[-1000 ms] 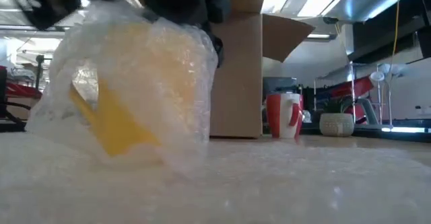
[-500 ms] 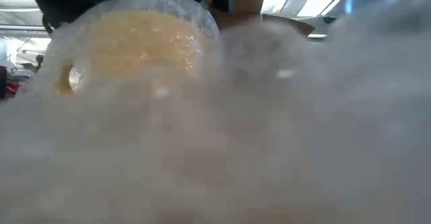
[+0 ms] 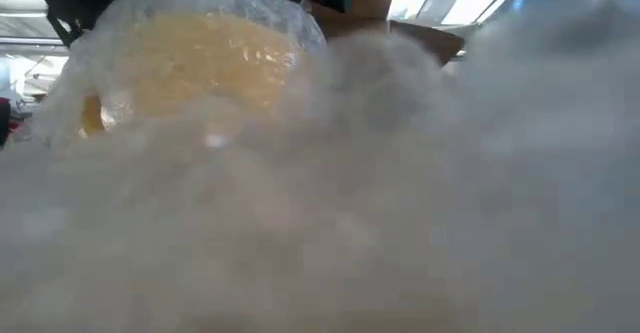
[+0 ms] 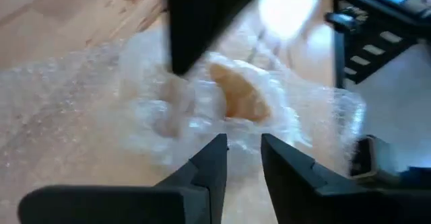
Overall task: Wrap mug
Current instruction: Wrap the yellow mug with bubble wrap
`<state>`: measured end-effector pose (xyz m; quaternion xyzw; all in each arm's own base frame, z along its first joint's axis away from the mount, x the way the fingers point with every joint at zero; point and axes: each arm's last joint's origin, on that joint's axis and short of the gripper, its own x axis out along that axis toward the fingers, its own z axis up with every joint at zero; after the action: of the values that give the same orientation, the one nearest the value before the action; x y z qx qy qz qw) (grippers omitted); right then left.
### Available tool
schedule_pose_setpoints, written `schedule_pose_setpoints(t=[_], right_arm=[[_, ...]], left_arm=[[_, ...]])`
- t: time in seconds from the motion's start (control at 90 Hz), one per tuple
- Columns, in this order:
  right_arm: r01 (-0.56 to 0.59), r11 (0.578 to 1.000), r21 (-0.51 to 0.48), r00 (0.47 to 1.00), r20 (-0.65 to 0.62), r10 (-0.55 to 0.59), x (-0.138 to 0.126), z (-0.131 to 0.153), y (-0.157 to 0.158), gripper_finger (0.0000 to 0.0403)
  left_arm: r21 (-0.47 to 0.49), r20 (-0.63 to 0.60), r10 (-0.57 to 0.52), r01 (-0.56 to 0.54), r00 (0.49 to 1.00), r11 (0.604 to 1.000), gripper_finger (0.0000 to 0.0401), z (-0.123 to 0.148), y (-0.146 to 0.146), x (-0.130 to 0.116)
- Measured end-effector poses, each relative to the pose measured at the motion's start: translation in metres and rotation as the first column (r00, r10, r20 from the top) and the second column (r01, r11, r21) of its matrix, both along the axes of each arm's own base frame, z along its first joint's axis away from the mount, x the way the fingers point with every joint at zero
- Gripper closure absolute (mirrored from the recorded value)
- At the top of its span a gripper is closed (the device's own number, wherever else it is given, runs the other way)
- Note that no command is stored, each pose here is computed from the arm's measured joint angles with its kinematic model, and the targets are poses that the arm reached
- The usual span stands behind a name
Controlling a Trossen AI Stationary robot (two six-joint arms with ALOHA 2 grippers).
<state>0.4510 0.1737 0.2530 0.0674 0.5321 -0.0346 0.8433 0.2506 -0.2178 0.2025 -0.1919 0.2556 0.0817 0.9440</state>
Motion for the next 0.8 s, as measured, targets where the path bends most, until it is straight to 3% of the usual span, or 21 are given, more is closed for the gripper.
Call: schedule_pose_setpoints(t=[0.167,0.478,0.8], right_arm=[[0.009,1.000,0.000,1.000,-0.030,-0.009,0.003,-0.007,-0.005,0.0403],[-0.021,0.996,0.086,0.993,-0.111,0.031,0.018,-0.051,0.001,0.0403],[-0.045,0.986,0.159,0.990,-0.125,0.065,0.030,-0.084,0.008,0.0403]], left_arm=[[0.025,0.045,0.006,-0.007,0.999,1.000,0.0327,0.008,-0.006,-0.010],[0.037,0.111,0.001,-0.006,0.994,0.999,0.0327,0.021,-0.017,-0.030],[-0.026,0.090,0.024,-0.022,0.996,0.999,0.0327,0.017,-0.023,-0.040]])
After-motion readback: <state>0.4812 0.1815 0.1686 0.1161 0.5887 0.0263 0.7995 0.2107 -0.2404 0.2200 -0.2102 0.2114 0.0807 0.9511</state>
